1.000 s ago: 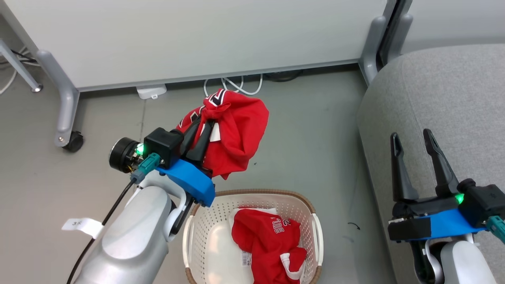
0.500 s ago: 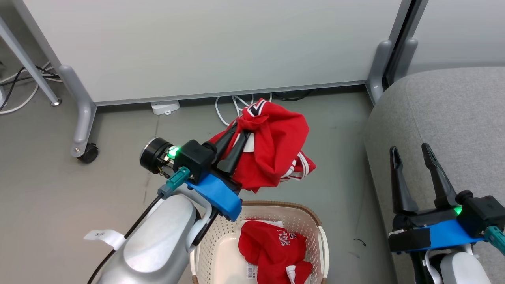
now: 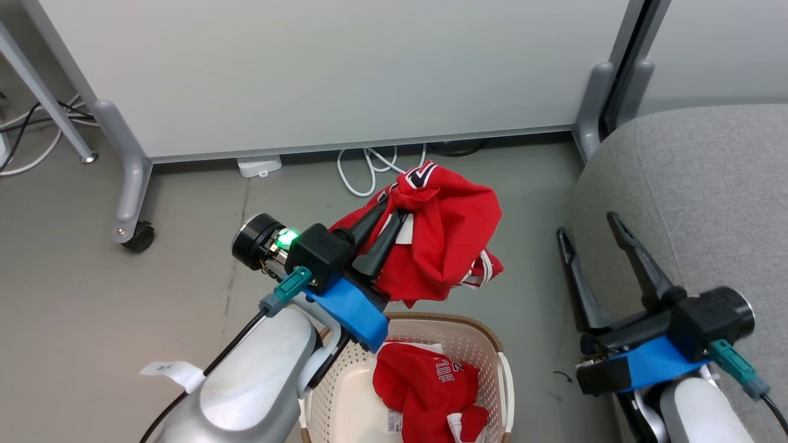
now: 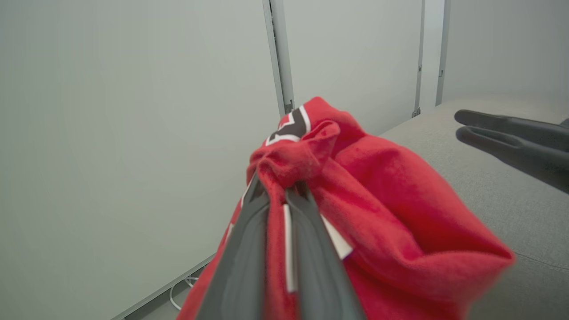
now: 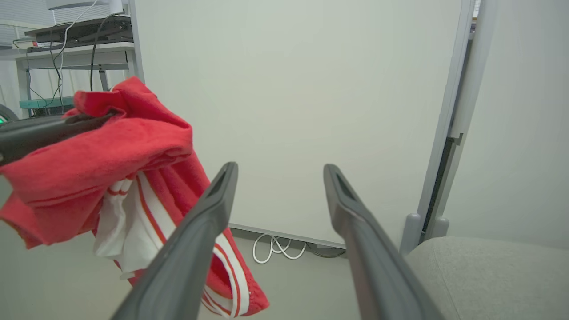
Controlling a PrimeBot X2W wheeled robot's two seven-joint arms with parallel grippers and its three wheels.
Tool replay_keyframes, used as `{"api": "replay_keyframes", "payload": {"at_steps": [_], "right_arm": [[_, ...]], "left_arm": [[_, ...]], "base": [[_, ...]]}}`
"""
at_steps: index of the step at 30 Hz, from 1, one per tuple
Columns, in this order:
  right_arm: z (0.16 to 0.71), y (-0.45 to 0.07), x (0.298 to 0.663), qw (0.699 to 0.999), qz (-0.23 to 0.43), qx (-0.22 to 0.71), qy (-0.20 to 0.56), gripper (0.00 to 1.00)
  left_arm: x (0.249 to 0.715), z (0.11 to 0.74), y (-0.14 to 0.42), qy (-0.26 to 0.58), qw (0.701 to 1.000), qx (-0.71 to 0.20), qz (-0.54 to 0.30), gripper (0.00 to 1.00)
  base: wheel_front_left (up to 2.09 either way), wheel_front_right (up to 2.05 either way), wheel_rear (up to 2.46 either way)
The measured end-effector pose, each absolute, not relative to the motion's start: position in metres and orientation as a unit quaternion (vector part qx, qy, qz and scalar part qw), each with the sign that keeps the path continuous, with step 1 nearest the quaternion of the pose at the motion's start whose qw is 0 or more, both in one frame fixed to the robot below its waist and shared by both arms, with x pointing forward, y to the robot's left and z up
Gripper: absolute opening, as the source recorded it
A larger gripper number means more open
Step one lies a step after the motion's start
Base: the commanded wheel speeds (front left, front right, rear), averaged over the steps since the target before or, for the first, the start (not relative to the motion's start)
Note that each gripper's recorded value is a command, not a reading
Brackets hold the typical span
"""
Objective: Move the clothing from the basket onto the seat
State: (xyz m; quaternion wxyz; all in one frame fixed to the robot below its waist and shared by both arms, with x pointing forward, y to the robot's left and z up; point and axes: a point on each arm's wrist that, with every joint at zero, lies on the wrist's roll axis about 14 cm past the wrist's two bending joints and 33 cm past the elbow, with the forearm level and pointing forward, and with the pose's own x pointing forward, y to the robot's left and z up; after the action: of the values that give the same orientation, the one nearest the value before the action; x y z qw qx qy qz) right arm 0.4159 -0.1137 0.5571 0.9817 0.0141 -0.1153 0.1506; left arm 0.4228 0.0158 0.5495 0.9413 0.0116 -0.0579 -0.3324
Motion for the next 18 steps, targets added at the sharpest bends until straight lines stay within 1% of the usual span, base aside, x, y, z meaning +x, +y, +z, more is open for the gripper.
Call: {"api": "replay_keyframes", "payload": {"at_steps": [10, 18], "right_arm": [[0.545, -0.068, 0.424, 0.956, 0.273, -0.054, -0.094, 1.00], [0.530, -0.051, 0.431, 0.931, 0.340, -0.110, -0.068, 1.00]], "left_arm": [[0.417, 0.550, 0.007, -0.061, 0.935, 0.024, -0.349, 0.00], [0.408, 0.553, -0.003, -0.067, 0.927, 0.031, -0.368, 0.00]], "base": [[0.00, 0.00, 0.00], [0.00, 0.00, 0.00]]}}
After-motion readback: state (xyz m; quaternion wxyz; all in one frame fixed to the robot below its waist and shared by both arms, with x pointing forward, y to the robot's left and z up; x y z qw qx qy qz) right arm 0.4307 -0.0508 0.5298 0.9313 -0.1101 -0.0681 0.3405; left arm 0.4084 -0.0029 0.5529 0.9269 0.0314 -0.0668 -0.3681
